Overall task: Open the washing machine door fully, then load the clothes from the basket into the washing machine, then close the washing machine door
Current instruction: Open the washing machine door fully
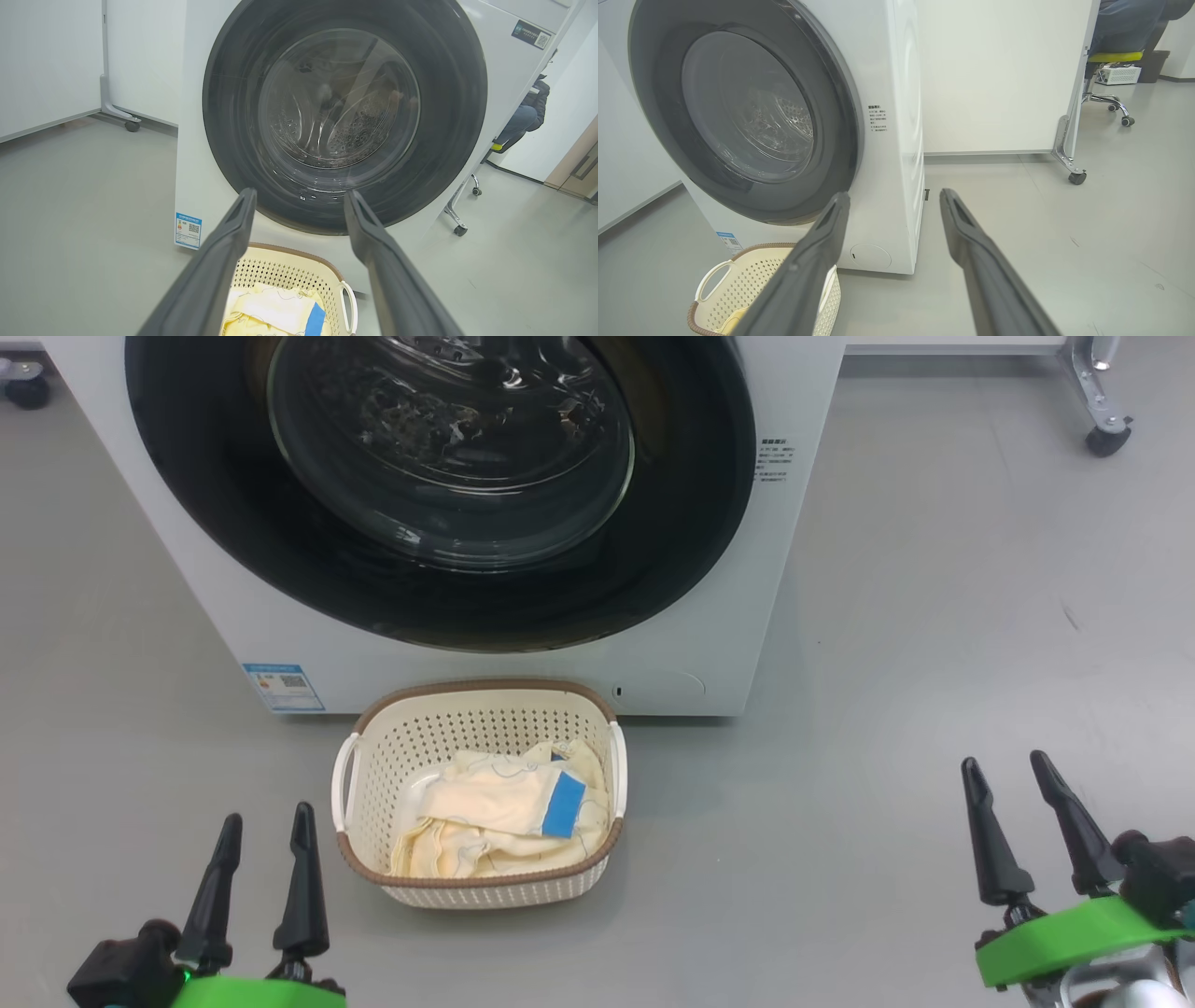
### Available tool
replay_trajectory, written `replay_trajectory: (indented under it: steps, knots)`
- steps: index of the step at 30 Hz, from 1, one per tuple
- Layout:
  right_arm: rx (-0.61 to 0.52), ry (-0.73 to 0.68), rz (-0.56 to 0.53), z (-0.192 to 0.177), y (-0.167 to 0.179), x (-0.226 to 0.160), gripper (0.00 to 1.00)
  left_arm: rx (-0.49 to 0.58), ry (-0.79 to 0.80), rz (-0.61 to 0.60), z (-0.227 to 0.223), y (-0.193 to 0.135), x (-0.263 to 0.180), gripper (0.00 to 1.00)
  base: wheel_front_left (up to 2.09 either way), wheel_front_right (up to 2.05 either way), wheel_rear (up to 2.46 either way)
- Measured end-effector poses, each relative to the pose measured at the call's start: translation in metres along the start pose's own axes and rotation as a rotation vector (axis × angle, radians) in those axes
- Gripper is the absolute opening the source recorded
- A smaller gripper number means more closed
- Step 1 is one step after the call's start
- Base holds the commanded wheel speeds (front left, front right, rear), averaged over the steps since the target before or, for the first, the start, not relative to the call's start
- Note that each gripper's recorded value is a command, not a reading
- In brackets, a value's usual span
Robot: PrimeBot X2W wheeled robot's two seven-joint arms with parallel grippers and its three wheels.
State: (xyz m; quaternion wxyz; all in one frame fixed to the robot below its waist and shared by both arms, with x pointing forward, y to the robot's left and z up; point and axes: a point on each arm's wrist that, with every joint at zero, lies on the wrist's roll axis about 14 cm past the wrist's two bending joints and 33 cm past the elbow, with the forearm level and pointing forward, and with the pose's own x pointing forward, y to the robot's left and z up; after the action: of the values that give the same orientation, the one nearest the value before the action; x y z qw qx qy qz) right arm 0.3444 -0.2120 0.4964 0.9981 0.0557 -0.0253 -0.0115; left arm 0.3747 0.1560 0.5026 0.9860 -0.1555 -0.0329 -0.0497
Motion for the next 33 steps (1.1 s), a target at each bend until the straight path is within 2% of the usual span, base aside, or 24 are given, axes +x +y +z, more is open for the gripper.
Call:
replay_trajectory:
  steps: [1, 2, 3, 9, 12, 17, 21, 24, 29, 33]
  knots:
    - [0.01, -0.002, -0.012, 0.0, -0.003, -0.001, 0.5, -0.001, 0.004, -0.002, -0.001, -0.001, 0.0, 1.0, 0.0, 0.0, 0.0]
    - [0.018, -0.002, -0.02, 0.0, -0.005, -0.001, 0.18, -0.001, 0.007, -0.003, -0.003, -0.001, 0.001, 1.0, 0.0, 0.0, 0.0]
    - [0.028, -0.003, -0.03, 0.0, -0.007, -0.001, 0.0, -0.005, 0.011, -0.003, -0.004, -0.001, 0.001, 1.0, 0.0, 0.0, 0.0]
    - [0.12, -0.016, -0.119, 0.0, -0.028, -0.005, 0.0, -0.011, 0.031, -0.003, -0.011, -0.001, 0.001, 1.0, 0.0, 0.0, 0.0]
    - [0.212, -0.038, -0.177, 0.001, -0.042, -0.006, 0.0, -0.011, 0.033, -0.003, -0.011, -0.001, 0.001, 1.0, 0.0, 0.0, 0.0]
    - [0.451, -0.086, -0.295, -0.002, -0.067, -0.009, 0.0, 0.001, 0.041, -0.006, -0.014, -0.001, 0.002, 1.0, 0.0, 0.0, 0.0]
    - [0.761, -0.118, -0.388, -0.017, -0.079, -0.009, 0.0, 0.012, 0.05, -0.011, -0.017, -0.002, 0.003, 1.0, 0.0, 0.0, 0.0]
    - [0.94, -0.123, -0.425, -0.026, -0.087, -0.005, 0.0, 0.019, 0.06, -0.015, -0.02, -0.003, 0.004, 1.0, 0.0, 0.0, 0.0]
    - [1.126, -0.163, -0.432, -0.016, -0.112, 0.016, 0.0, 0.038, 0.098, -0.021, -0.033, -0.003, 0.006, 1.0, 0.0, 0.0, 0.0]
    - [1.219, -0.202, -0.43, -0.006, -0.128, 0.032, 0.0, 0.053, 0.117, -0.018, -0.039, 0.0, 0.008, 1.0, 0.0, 0.0, 0.0]
